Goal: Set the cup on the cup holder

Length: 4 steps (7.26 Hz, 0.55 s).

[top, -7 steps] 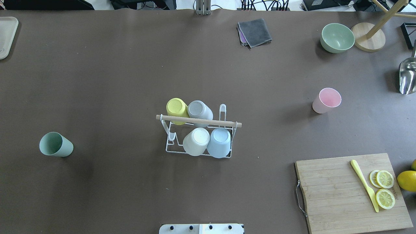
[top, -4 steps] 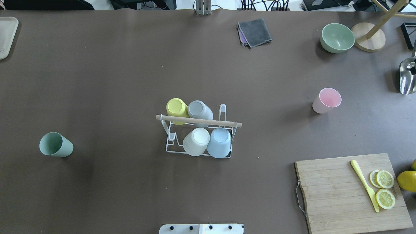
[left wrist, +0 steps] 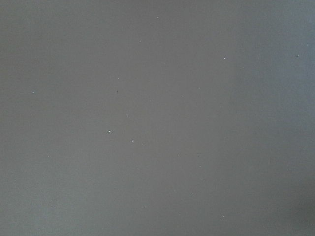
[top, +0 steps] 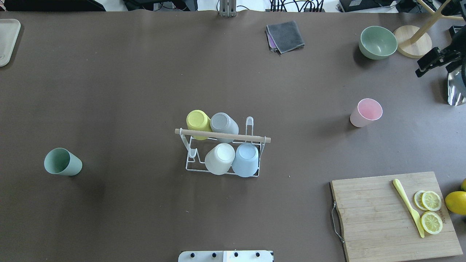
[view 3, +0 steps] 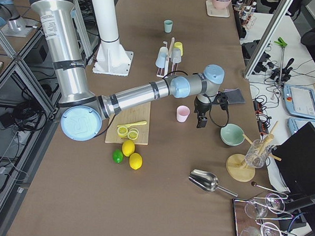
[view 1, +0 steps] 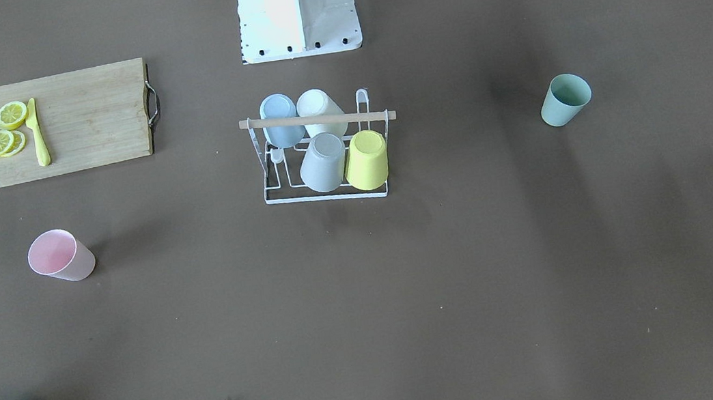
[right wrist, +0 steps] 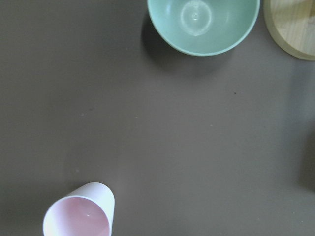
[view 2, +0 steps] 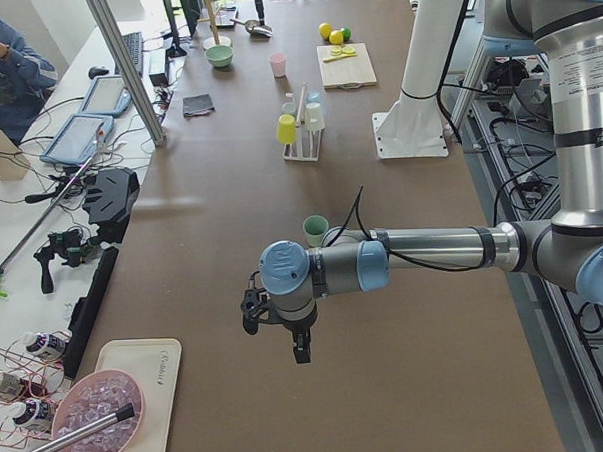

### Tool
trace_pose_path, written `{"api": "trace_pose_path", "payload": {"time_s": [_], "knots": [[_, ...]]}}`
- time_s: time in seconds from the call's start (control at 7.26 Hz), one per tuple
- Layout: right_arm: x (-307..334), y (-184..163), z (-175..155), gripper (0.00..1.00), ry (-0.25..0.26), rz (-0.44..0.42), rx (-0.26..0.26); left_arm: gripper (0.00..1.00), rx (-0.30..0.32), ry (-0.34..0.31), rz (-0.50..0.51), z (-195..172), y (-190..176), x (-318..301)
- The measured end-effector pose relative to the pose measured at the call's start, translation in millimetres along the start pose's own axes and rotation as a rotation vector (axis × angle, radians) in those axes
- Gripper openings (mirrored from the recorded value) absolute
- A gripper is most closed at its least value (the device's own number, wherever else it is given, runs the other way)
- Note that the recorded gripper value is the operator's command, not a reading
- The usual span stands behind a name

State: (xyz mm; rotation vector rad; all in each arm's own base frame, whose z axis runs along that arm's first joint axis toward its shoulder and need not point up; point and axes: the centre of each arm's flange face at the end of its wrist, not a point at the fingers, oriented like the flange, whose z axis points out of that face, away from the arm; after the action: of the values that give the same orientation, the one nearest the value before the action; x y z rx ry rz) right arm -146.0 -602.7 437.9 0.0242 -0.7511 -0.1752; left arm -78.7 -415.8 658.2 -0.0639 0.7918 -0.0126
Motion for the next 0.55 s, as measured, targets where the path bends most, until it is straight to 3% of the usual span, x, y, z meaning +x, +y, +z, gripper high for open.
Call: {"api": "trace_pose_path", "payload": {"time_s": [0.55], "knots": [[-78,-36,30,1.00,0.008,-0.023,-0.135,0.98,0.014,-0.001,0.048,-8,-11,19]]}}
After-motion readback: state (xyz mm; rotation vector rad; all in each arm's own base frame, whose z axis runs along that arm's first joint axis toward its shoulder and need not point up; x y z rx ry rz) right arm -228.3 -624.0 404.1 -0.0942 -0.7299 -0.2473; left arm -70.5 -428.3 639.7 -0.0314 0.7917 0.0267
